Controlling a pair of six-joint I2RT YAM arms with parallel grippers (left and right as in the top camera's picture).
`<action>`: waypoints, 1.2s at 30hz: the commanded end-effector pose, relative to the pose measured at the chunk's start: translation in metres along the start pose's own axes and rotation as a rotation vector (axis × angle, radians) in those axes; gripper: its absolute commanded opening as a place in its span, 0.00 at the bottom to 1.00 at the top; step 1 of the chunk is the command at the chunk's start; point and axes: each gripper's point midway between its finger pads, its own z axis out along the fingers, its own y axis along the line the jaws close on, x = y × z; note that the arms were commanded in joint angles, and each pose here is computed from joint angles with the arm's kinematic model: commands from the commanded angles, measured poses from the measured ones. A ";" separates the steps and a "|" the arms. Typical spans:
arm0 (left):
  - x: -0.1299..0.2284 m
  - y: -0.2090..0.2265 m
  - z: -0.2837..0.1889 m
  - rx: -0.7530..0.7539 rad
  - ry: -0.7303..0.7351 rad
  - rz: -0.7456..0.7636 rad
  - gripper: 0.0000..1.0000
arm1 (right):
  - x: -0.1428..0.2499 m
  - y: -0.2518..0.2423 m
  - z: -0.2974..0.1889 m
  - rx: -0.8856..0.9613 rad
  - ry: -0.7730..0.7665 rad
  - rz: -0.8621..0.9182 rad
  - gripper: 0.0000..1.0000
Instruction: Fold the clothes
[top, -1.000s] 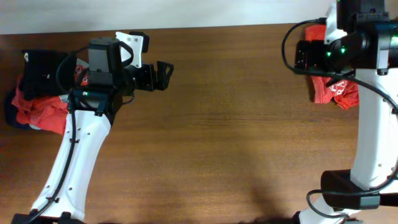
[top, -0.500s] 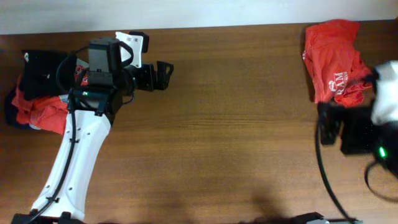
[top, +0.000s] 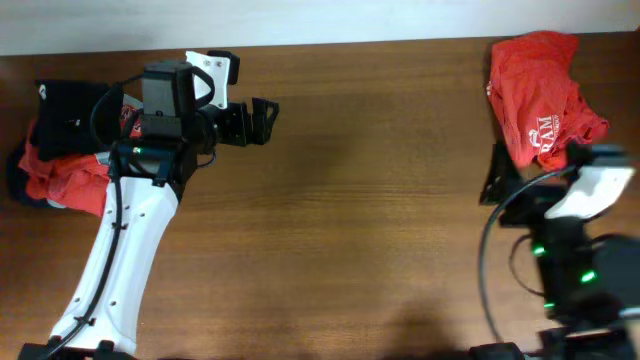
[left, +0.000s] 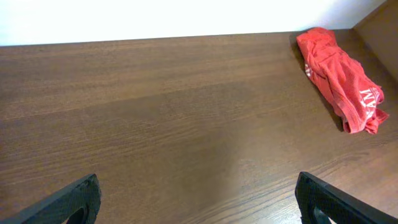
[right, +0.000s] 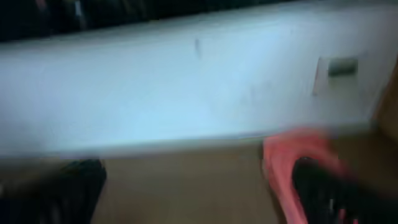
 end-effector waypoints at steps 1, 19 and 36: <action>-0.001 -0.001 0.001 0.000 -0.002 -0.006 0.99 | 0.042 -0.004 -0.005 -0.019 -0.035 -0.003 0.99; -0.001 -0.001 0.001 0.000 -0.002 -0.006 0.99 | 0.183 -0.024 -0.022 -0.029 -0.040 -0.006 0.99; -0.001 -0.001 0.001 0.000 -0.002 -0.006 0.99 | 0.221 -0.021 -0.024 -0.055 0.101 -0.001 0.98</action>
